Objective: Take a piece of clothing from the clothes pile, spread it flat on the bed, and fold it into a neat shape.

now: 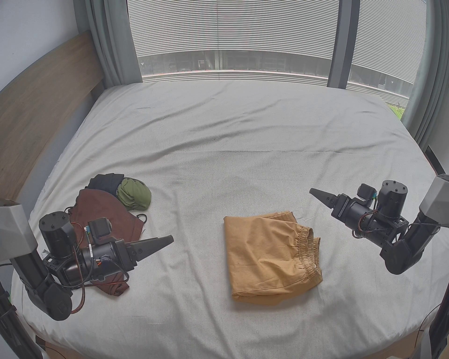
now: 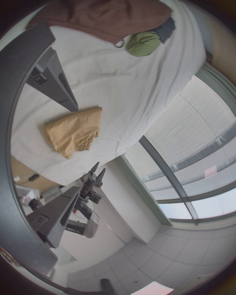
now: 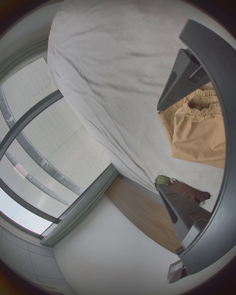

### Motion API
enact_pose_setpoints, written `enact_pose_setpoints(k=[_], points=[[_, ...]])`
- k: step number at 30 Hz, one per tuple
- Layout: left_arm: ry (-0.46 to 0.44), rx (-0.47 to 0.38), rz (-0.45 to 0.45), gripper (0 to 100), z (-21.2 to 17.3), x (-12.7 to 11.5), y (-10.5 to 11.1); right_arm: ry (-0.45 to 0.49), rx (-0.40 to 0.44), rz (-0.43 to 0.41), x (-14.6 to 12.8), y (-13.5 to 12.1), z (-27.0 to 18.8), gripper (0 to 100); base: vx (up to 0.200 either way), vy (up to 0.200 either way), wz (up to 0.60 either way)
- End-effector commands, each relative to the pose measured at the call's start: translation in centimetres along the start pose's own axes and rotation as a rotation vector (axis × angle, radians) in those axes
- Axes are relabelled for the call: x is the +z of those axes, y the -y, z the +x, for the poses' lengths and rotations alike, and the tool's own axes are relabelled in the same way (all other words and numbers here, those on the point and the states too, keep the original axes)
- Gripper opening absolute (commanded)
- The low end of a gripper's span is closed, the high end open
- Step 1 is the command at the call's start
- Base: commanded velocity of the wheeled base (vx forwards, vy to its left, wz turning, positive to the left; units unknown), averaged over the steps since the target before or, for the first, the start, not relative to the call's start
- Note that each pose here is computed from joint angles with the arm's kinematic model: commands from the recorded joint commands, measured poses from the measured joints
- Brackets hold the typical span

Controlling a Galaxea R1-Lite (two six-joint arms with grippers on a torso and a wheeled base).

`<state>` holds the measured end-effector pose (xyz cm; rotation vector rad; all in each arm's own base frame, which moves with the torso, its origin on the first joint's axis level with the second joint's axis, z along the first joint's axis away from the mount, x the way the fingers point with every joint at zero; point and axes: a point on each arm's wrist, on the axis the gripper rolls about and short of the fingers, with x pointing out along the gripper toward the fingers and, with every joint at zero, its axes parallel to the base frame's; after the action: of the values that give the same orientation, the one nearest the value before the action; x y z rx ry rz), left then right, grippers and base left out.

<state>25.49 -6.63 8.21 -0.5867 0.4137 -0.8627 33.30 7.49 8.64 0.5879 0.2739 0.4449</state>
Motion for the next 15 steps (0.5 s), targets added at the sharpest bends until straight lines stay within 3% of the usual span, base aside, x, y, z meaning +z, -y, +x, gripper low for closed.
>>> enact_pose_setpoints(k=[1, 9, 15], points=[[-0.021, 0.057, 0.112, 100, -1.6, -1.0, -0.5, -0.038, -0.028, -0.060, -1.1, 0.8, -0.2, 100, 0.000, 0.000, 0.00], [-0.130, 0.184, 0.521, 100, -3.3, -3.2, -4.5, -0.110, -0.058, -0.093, -2.9, 1.5, -0.7, 100, 0.000, 0.000, 0.00], [-0.159, 0.174, 0.527, 100, -3.8, -4.0, -4.2, -0.168, -0.102, -0.070, -4.1, 2.6, -0.8, 100, 0.000, 0.000, 0.00]])
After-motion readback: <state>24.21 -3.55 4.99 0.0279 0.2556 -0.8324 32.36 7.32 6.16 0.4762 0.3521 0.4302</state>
